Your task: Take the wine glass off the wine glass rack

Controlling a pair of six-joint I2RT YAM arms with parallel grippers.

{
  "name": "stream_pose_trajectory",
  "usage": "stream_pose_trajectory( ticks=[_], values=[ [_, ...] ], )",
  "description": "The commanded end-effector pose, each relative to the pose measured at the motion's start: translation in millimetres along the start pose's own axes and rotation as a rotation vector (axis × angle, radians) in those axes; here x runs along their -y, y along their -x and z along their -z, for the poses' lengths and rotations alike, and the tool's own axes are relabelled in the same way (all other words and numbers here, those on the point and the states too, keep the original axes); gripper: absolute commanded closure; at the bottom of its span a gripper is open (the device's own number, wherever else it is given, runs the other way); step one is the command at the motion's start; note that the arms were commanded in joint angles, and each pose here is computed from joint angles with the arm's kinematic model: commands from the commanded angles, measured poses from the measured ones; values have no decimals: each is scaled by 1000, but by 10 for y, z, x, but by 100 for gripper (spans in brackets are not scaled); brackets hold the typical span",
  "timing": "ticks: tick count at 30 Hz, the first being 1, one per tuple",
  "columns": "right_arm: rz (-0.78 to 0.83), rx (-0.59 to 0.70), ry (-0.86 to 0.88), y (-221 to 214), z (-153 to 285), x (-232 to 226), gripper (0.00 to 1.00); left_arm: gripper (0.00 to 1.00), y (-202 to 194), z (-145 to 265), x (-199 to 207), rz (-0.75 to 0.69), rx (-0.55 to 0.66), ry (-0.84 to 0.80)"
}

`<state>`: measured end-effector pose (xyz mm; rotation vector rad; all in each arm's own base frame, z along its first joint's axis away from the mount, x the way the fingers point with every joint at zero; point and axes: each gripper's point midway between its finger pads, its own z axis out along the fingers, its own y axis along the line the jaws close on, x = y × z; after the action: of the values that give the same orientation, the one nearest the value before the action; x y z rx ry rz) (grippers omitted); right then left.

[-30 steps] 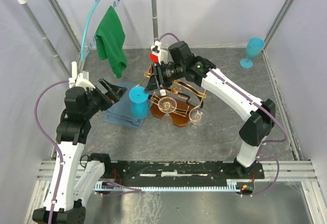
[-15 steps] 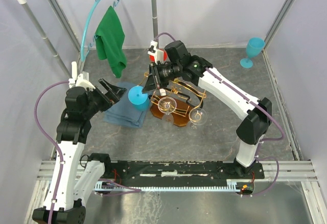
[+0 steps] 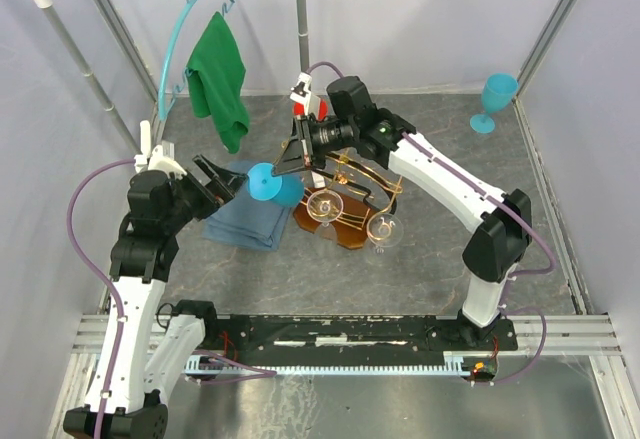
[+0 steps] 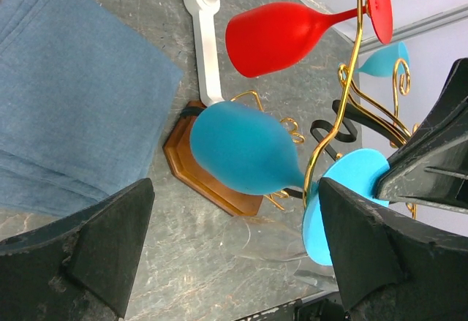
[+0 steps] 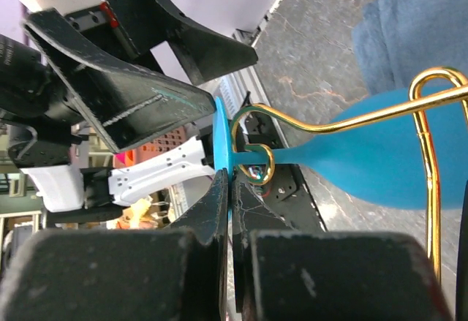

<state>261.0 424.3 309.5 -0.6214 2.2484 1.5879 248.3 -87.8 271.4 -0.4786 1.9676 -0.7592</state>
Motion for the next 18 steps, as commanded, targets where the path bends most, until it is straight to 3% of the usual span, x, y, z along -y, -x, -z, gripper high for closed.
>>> stream_pose_trajectory(
  ticks=[1,18],
  values=[
    [50,93,164,316,57,-439,99,1,118,66,92,-48,41,-22],
    [-19,87,306,465,-61,-584,99,1,200,124,23,-54,81,34]
  ],
)
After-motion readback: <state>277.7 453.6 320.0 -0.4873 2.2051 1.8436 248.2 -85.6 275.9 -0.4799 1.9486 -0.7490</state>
